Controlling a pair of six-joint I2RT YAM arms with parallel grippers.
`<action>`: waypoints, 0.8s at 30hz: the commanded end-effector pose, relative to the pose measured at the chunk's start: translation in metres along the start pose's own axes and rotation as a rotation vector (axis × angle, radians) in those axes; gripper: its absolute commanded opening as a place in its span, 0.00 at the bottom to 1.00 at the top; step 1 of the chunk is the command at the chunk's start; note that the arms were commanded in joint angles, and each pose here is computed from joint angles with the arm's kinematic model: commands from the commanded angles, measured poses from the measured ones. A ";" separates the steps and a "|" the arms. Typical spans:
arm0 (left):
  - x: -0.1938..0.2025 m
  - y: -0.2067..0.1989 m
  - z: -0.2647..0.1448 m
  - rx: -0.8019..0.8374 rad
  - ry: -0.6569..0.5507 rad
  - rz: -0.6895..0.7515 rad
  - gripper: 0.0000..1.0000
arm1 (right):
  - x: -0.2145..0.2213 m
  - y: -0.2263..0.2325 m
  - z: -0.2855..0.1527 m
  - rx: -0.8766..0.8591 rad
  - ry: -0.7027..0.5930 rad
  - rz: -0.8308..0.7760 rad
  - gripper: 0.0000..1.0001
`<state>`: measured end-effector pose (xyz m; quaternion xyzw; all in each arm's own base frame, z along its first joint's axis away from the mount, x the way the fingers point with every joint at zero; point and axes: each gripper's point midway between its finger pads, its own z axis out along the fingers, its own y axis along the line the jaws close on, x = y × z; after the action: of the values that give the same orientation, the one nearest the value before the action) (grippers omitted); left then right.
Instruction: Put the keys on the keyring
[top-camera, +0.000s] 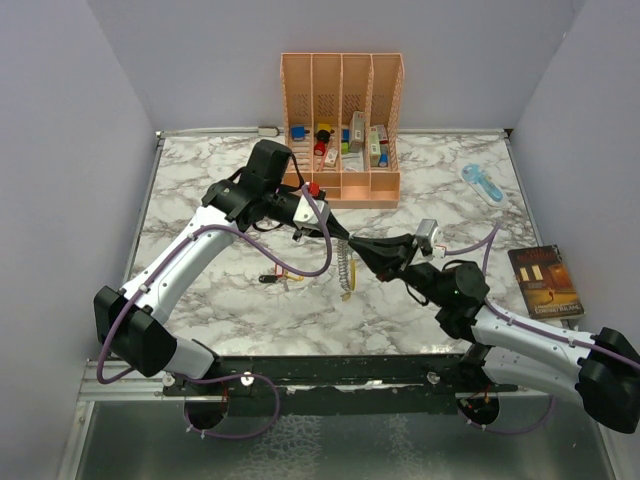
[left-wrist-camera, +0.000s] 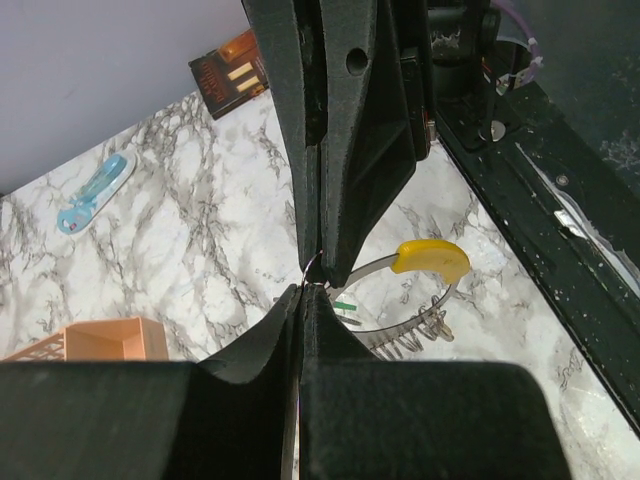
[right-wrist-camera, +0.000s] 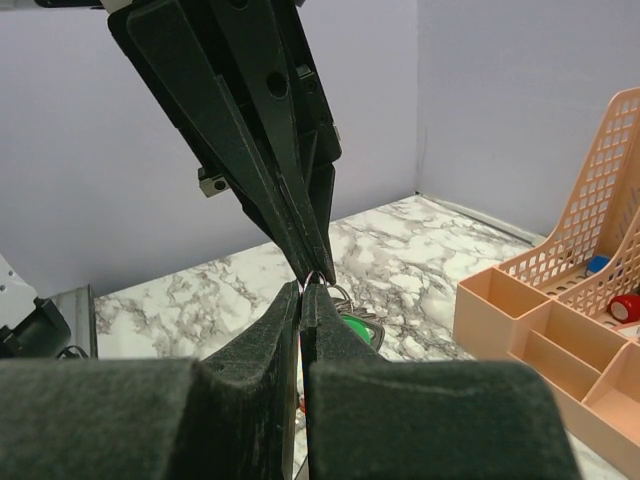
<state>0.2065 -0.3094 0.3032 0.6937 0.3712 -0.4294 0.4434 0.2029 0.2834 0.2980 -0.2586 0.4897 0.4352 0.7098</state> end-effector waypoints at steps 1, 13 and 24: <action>-0.010 -0.007 0.001 0.023 -0.039 0.017 0.00 | -0.023 0.006 0.006 -0.023 -0.063 -0.015 0.02; 0.005 -0.001 -0.007 0.007 0.088 0.116 0.00 | -0.021 -0.002 -0.006 0.042 -0.004 0.015 0.18; 0.012 0.001 -0.015 0.015 0.227 0.263 0.00 | -0.013 -0.010 -0.003 0.084 0.195 -0.035 0.36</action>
<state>0.2140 -0.2984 0.2928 0.7513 0.3473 -0.3409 0.4457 0.2005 0.2655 0.3206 -0.2502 0.5188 0.4097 0.7074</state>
